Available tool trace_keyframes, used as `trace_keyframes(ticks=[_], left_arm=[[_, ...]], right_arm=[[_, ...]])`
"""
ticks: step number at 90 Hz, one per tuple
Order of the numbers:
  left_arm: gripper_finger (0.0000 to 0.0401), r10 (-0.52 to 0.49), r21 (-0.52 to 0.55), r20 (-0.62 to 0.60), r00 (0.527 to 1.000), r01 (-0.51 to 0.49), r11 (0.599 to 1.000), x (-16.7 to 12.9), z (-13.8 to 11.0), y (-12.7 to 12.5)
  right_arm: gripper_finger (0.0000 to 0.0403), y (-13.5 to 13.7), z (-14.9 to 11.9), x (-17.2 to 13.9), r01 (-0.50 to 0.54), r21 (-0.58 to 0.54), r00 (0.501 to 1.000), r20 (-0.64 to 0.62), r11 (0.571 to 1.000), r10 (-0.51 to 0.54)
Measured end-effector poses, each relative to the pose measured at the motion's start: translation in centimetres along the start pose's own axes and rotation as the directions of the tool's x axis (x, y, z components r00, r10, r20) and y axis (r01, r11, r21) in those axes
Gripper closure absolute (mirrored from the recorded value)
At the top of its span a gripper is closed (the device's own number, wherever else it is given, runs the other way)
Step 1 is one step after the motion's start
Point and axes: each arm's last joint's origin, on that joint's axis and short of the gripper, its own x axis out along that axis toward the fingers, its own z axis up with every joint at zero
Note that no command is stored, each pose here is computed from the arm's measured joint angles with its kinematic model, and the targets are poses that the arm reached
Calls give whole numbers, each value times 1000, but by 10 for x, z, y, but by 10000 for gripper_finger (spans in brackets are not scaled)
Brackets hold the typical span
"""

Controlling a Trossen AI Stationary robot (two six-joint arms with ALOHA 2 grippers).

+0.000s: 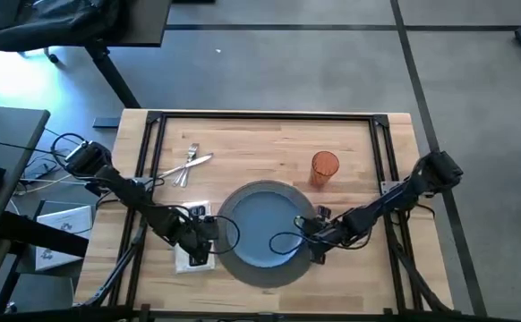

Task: Set table place
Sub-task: Put the blue plate on the gray table mat, then put the silver fork on the white table napkin

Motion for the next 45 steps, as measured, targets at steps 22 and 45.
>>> trace_keyframes(ticks=[22,45], left_arm=[[264,25,4,1,1000,-25,1000,-10,7,-1],[267,255,-90,103,961,-247,965,-61,32,29]], right_arm=[[254,-1,0,-9,-5,4,995,-101,1000,6],[254,-6,11,-33,113,-13,993,-42,993,-114]])
